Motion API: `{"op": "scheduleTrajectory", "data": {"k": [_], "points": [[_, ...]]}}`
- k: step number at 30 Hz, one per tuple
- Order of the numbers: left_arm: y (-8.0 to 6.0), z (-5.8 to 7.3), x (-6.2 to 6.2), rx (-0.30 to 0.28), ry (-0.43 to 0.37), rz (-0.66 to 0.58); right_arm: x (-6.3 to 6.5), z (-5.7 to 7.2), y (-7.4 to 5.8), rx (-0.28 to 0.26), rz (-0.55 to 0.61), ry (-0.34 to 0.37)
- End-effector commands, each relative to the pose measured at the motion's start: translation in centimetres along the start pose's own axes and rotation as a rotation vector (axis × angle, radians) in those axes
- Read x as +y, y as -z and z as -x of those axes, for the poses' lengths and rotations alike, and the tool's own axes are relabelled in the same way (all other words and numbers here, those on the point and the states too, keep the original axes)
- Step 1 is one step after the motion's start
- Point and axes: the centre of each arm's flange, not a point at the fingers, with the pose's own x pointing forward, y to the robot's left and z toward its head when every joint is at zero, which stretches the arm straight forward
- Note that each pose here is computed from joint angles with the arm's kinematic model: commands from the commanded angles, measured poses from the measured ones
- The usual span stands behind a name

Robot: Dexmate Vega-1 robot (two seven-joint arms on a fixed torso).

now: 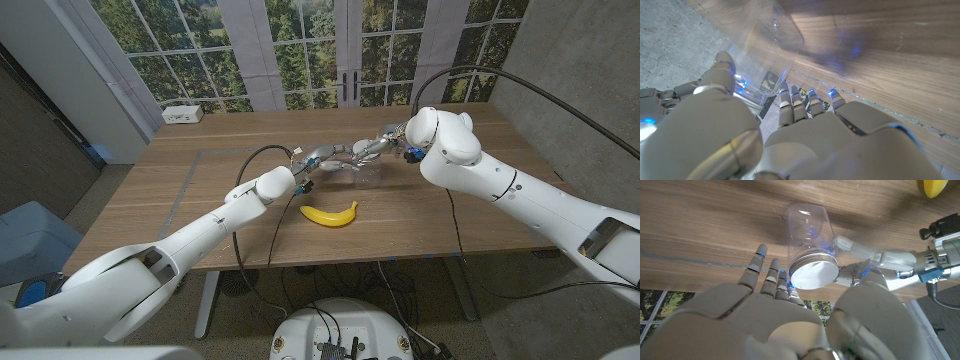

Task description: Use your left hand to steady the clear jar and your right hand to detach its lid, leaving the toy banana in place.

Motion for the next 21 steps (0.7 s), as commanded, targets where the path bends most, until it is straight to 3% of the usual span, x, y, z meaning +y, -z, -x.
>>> {"op": "scheduleTrajectory", "data": {"k": [1, 6, 9, 17, 21], "points": [[0.1, -0.3, 0.1, 0.003, 0.002, -0.003, 0.8, 1.0, -1.6, -0.043, -0.004, 0.339], [0.1, -0.3, 0.1, 0.002, 0.003, 0.002, 1.4, 0.6, -2.3, 0.000, 0.073, 0.456], [0.1, -0.4, 0.1, 0.003, 0.004, 0.001, 1.4, 0.3, -2.5, 0.027, 0.101, 0.478], [0.2, -0.4, 0.3, 0.004, 0.000, -0.001, 1.4, -0.3, -2.8, 0.060, 0.156, 0.469], [0.2, -0.5, 0.3, 0.004, -0.003, -0.002, 1.3, -0.5, -3.0, 0.093, 0.177, 0.417]]}}
